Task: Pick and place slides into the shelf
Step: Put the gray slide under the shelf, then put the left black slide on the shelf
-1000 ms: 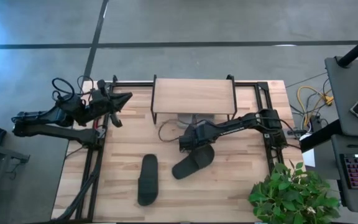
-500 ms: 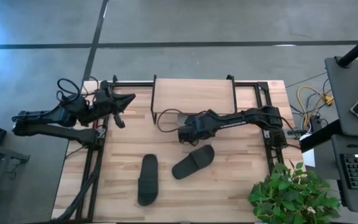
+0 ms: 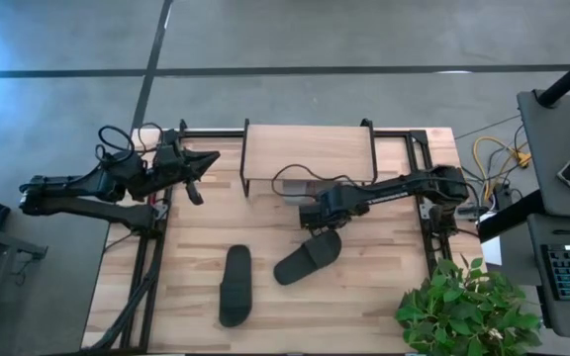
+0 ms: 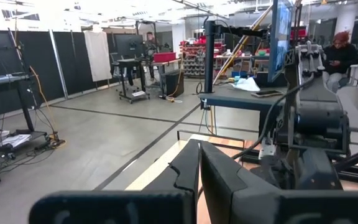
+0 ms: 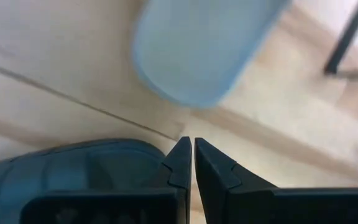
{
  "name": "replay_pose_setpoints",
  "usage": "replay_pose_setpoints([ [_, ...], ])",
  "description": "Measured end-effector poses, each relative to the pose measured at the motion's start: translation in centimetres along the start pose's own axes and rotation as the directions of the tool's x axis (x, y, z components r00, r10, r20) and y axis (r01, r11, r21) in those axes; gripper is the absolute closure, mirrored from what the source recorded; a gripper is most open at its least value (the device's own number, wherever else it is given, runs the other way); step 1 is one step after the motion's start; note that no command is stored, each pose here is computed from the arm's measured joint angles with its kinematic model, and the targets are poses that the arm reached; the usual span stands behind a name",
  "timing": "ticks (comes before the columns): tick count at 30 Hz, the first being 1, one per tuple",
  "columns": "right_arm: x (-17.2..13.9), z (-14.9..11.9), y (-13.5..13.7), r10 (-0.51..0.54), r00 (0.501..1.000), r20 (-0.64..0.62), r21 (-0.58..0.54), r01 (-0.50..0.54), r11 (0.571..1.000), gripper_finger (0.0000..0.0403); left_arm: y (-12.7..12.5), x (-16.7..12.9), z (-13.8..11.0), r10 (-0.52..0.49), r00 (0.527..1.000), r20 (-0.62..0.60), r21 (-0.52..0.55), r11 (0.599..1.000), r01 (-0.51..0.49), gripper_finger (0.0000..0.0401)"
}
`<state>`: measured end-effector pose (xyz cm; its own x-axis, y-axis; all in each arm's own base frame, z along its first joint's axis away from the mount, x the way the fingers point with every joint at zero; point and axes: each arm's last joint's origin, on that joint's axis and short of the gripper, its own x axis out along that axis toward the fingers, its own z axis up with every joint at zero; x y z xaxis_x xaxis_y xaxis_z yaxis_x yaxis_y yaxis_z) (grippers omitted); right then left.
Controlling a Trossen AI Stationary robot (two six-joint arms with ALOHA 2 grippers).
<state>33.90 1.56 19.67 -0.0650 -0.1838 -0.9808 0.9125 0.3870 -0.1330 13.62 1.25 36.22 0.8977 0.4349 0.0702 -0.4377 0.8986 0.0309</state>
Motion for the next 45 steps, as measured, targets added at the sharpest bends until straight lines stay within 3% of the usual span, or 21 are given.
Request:
replay_pose_setpoints([
  [9, 1.3, -1.3, 1.1, 0.072, 0.997, 0.03, 0.149, -0.076, 0.986, 0.039, 0.0, 0.0, 0.0, 0.001, 1.0, 0.001, 0.0, 1.0, -0.001, 0.0401],
  [21, 5.2, -1.0, 2.0, -0.079, 0.986, 0.145, 0.172, 0.053, 0.984, 0.039, -0.1, 0.3, -0.2, 0.0, 1.0, -0.011, 0.005, 1.0, 0.0, 0.0401],
  [28, 5.2, 0.5, 1.4, -0.174, 0.918, 0.356, 0.273, 0.076, 0.959, 0.039, -0.2, 0.5, -0.3, 0.0, 1.0, -0.019, 0.009, 1.0, 0.0, 0.0401],
  [32, 5.5, 2.1, 0.7, -0.198, 0.916, 0.35, 0.307, 0.087, 0.948, 0.039, -0.3, 0.6, -0.4, -0.001, 1.0, -0.026, 0.012, 1.0, 0.002, 0.0401],
  [37, 5.4, 2.7, 0.6, -0.178, 0.937, 0.301, 0.258, 0.1, 0.961, 0.039, -0.4, 0.7, -0.4, -0.001, 1.0, -0.03, 0.014, 1.0, 0.002, 0.0401],
  [45, 2.7, 0.2, 3.4, 0.02, 0.99, 0.136, -0.039, -0.015, 0.999, 0.039, -0.2, 0.4, -0.1, 0.0, 1.0, -0.011, 0.0, 1.0, 0.0, 0.0401],
])
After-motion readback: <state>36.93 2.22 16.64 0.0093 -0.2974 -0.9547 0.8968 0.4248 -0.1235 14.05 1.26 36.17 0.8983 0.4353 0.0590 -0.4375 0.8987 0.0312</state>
